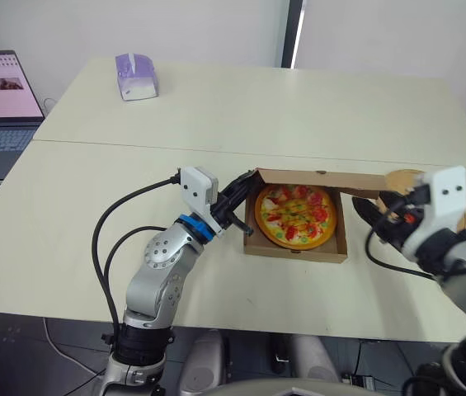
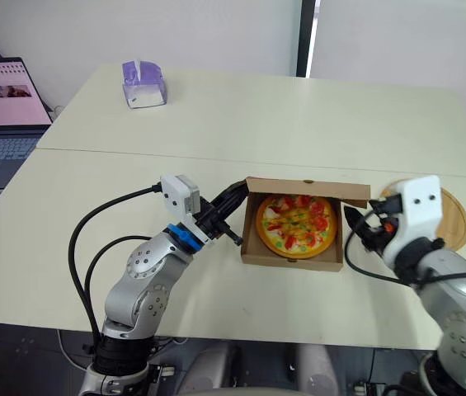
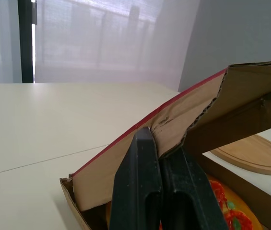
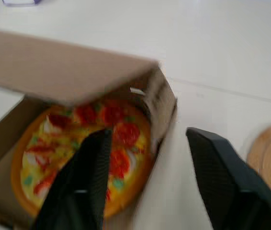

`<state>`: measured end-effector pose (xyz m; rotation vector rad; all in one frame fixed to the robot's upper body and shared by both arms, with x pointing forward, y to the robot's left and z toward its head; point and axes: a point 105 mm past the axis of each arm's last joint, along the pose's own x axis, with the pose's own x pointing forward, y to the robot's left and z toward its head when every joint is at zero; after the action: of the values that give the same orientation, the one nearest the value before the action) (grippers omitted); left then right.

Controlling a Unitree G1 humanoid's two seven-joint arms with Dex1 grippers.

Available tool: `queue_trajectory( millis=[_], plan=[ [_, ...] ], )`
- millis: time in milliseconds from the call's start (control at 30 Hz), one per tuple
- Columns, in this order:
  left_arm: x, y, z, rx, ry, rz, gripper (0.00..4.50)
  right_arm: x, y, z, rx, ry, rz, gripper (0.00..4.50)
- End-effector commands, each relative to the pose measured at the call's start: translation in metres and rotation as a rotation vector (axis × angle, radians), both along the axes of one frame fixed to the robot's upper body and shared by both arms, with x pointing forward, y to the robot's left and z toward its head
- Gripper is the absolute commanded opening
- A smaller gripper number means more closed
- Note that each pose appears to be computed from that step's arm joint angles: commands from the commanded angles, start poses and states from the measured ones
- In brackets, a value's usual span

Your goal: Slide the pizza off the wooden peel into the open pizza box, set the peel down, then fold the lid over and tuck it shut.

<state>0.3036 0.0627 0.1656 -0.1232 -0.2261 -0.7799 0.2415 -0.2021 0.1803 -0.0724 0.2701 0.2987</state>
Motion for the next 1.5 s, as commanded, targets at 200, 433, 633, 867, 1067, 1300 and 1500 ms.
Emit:
queue_trajectory(
  millis=[200, 433, 633, 867, 1067, 1300, 1500],
  plan=[
    [-0.003, -0.005, 0.005, 0.018, -0.042, -0.039, 0.0, -0.01, -0.053, 0.048, -0.115, -0.026, 0.072, 3.81],
    [-0.002, -0.007, 0.004, 0.03, -0.052, -0.05, 0.0, 0.026, -0.027, 0.088, -0.125, -0.18, 0.187, 2.87],
    [0.0, -0.01, 0.003, 0.054, -0.054, -0.075, 0.0, 0.046, 0.024, 0.076, -0.15, -0.144, 0.407, 0.75],
    [-0.014, -0.006, 0.001, 0.097, -0.075, -0.211, 0.0, 0.05, 0.032, 0.063, -0.186, -0.093, 0.478, 0.02],
    [-0.016, 0.012, -0.001, 0.161, -0.05, -0.277, 1.55, 0.048, 0.032, 0.059, -0.191, -0.084, 0.493, 0.0],
    [-0.005, 0.043, 0.016, 0.217, 0.131, -0.459, 3.83, 0.044, 0.033, 0.053, -0.205, -0.064, 0.505, 0.0],
    [0.004, 0.059, 0.065, 0.201, 0.262, -0.596, 3.83, 0.037, 0.034, 0.042, -0.212, -0.03, 0.521, 0.0]
  ],
)
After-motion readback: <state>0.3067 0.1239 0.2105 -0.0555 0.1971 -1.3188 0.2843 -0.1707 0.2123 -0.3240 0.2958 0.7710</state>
